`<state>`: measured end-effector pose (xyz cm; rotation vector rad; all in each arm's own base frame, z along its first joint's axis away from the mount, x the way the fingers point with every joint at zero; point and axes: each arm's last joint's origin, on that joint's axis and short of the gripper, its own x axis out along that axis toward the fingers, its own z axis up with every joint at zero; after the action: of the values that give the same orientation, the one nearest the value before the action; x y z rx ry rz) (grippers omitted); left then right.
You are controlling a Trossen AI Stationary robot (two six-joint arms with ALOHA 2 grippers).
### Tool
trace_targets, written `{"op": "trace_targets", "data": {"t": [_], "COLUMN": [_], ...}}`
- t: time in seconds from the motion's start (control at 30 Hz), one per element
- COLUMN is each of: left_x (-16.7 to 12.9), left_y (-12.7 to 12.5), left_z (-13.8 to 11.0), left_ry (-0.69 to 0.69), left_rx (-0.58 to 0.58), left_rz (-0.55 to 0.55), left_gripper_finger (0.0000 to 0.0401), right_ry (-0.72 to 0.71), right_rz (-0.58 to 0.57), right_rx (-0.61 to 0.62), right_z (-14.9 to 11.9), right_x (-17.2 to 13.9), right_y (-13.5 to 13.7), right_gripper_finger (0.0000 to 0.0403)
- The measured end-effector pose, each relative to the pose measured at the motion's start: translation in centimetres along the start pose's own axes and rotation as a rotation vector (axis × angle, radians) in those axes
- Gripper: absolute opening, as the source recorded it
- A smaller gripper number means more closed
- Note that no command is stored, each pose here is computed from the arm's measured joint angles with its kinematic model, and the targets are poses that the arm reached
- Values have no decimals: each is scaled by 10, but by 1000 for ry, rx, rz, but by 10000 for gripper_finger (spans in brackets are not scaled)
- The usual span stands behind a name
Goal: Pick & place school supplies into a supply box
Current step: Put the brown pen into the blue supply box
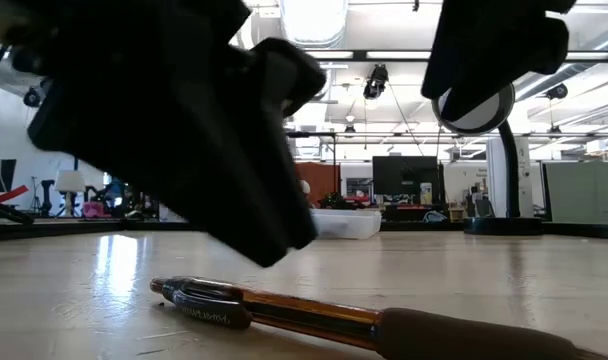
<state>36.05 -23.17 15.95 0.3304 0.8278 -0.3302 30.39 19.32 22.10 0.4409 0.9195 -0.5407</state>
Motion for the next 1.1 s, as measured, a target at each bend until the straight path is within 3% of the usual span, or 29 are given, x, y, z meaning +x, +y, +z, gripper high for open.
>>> {"op": "trace_targets", "data": {"t": [0.47, 0.67, 0.83, 1.1], "left_x": [2, 21, 30, 30], "left_y": [-1, -5, -2, 19], "left_z": [0, -9, -14, -19], "left_ry": [-7, 29, 53, 142], "left_rx": [2, 8, 12, -69], "left_rz": [-65, -102, -72, -42], "left_gripper_finger": [78, 78, 78, 15], "right_ry": [-4, -1, 5, -4], "right_rz": [-66, -82, -86, -172], "right_rx": [-62, -91, -113, -137], "right_z": [-25, -30, -35, -55], "right_x": [-7, -4, -4, -16], "right_y": [-5, -8, -9, -17], "right_gripper_finger": [206, 206, 206, 206]}}
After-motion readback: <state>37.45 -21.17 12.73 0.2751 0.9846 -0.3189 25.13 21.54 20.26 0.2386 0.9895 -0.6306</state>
